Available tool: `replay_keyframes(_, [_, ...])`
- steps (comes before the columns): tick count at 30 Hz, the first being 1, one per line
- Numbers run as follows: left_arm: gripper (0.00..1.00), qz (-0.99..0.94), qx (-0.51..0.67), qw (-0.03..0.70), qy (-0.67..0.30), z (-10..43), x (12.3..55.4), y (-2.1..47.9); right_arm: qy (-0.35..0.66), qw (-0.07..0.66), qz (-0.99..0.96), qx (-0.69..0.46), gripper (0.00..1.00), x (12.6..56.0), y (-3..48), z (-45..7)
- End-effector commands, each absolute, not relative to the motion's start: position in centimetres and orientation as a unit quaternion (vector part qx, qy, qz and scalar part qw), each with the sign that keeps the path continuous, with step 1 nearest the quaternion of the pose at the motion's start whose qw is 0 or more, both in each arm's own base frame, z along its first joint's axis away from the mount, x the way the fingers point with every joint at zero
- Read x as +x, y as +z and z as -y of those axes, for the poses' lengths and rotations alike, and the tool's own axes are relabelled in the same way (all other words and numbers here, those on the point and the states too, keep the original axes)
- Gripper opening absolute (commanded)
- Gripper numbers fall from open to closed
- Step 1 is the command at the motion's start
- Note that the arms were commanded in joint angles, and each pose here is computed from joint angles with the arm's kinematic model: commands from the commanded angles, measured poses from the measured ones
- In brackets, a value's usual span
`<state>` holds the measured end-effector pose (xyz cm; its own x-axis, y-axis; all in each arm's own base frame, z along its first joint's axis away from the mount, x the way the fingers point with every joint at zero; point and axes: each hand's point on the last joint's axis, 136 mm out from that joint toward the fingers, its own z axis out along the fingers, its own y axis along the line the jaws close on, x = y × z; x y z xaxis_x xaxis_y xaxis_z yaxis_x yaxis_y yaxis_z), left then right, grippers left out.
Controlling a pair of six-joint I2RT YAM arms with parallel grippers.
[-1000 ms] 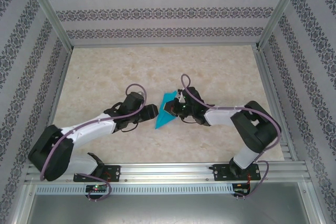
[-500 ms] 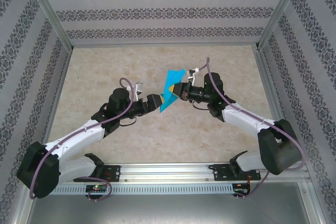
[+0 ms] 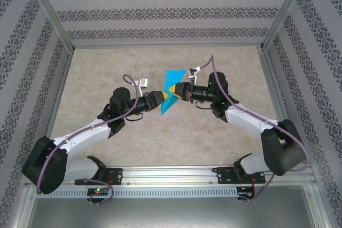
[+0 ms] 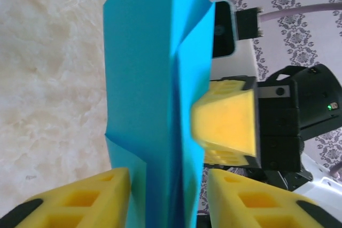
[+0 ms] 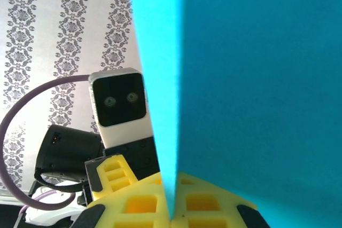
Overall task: Fold a paper plane with a square sheet of paper (pick it up from the middle)
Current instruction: Turn over the paper at the center of the table.
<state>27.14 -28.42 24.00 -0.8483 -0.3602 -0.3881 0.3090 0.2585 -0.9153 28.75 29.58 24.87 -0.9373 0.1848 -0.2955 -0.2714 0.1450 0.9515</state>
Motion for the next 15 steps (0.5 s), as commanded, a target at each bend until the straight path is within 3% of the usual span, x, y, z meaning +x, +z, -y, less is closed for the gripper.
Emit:
replay_keyframes(1, [0.35,-0.722,-0.002,0.298,-0.625,28.3,27.4,26.0,0.665,0.181,-0.723,-0.047,0.04,29.0,26.2,-29.7])
replay_keyframes(5, [0.21,-0.722,0.003,0.293,-0.627,28.7,27.6,26.0,0.661,0.175,-0.728,-0.041,0.04,29.2,25.6,-29.6])
replay_keyframes(10, [0.12,-0.726,0.0,0.286,-0.626,28.9,27.8,25.2,0.657,0.165,-0.734,-0.036,0.07,29.4,24.9,-29.5])
replay_keyframes(12, [0.1,-0.732,-0.005,0.286,-0.619,28.7,27.9,24.8,0.652,0.165,-0.74,-0.028,0.15,29.7,24.5,-29.0])
replay_keyframes(15, [0.08,-0.748,-0.003,0.286,-0.599,28.5,27.9,24.0,0.628,0.177,-0.758,-0.009,0.35,30.5,23.7,-27.4])
